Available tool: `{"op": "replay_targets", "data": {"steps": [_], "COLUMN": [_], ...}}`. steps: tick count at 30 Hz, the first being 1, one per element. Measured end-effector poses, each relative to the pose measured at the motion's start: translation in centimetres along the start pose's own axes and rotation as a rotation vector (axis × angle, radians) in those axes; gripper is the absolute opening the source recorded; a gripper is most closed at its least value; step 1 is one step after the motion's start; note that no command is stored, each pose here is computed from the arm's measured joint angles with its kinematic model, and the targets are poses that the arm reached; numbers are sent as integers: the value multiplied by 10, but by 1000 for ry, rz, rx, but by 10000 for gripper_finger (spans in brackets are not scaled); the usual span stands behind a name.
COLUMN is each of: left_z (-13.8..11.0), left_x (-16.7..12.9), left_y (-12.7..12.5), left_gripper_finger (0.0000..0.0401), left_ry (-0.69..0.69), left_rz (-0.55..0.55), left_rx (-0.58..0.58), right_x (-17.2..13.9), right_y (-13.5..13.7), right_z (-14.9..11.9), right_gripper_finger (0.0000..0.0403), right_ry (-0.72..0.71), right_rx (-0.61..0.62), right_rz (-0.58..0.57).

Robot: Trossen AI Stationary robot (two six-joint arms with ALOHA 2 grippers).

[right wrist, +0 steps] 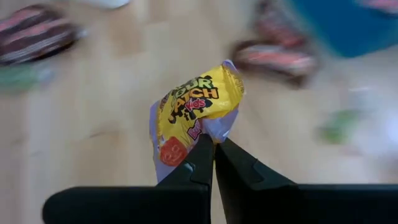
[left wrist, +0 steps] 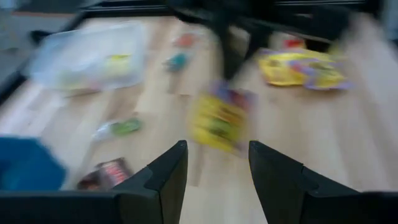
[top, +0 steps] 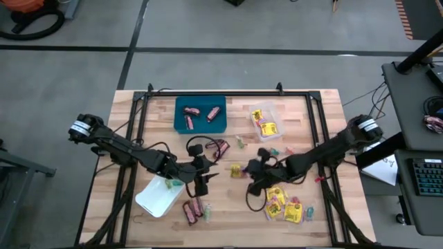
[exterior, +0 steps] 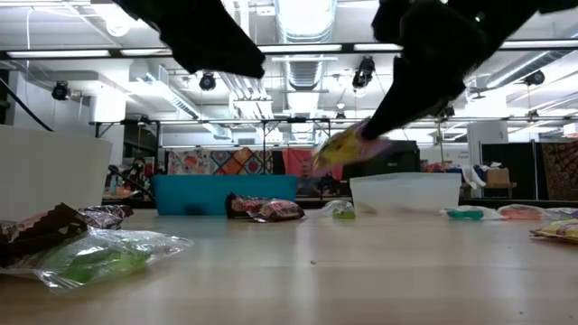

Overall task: Sort candy
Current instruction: Put the yellow candy into the transparent bin

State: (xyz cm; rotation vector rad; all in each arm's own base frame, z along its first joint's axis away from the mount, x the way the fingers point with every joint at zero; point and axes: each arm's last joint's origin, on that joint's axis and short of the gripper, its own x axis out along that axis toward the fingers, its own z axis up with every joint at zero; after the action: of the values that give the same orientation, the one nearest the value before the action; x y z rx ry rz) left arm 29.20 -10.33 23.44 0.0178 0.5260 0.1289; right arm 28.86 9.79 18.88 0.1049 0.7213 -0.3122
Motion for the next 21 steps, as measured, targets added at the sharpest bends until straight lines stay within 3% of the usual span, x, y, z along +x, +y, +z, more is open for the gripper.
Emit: {"op": "replay_targets", "data": {"steps": [3,6,12,16,21], "left_z": [3,6,8,8,8], "left_x": [-6,-14,-19,-18,-18], "left_y": [-2,-1,6,6,6], "left_gripper_finger": [155,155,155,155,155], "left_ry": [8,14,3,2,3], "left_rz": [-133,-183,-87,-69,-69], "left_rx": [47,75,57,46,27], "right_x": [-18,-36,-61,-64,-48], "right_y": [-24,-54,-118,-162,-204], "right_z": [9,20,38,39,30], "right_gripper_finger": [8,8,8,8,8], "right_ry": [-15,-22,-45,18,166], "right_rx": [13,55,221,321,421], "right_rz": [-145,-240,-386,-491,-480]}}
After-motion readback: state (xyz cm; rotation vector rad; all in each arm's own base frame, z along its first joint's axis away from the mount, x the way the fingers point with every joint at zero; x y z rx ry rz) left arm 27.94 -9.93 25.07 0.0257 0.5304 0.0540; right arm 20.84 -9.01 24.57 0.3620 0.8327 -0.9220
